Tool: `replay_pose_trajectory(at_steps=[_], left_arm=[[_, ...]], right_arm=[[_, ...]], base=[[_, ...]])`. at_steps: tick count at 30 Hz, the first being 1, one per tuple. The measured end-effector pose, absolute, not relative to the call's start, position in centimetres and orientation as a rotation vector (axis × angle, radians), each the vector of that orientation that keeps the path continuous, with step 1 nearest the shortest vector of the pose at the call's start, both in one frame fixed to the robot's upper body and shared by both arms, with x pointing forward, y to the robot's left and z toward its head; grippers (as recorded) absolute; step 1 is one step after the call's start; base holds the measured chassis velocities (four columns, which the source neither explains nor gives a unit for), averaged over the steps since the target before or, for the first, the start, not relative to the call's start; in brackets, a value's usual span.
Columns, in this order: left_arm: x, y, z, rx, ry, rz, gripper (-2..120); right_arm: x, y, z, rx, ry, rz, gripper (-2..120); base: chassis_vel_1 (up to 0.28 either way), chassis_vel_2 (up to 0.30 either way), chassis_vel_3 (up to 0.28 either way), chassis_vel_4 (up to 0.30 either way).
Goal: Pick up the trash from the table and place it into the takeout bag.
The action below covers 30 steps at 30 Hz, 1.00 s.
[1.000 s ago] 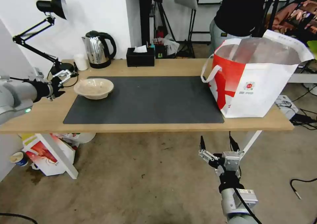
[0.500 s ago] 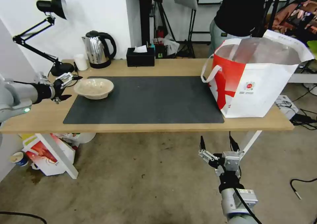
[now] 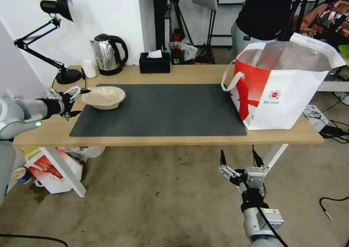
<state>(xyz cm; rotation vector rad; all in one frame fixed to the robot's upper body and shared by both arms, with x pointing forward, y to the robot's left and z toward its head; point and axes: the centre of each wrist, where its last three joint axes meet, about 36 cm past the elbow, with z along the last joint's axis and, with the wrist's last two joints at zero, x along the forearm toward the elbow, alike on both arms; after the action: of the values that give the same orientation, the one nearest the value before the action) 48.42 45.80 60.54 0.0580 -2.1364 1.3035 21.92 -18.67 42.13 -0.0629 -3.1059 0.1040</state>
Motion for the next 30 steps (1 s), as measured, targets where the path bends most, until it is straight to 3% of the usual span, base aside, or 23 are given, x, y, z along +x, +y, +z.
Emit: replay_pose_trajectory(at_steps=[30], left_arm=[[51.6, 47.8, 60.8, 0.096, -2.149, 1.311, 100]], right_arm=[[21.9, -18.7, 42.1, -0.063, -3.106, 0.104, 100]], base=[[0.0, 0.0, 0.0, 0.0]])
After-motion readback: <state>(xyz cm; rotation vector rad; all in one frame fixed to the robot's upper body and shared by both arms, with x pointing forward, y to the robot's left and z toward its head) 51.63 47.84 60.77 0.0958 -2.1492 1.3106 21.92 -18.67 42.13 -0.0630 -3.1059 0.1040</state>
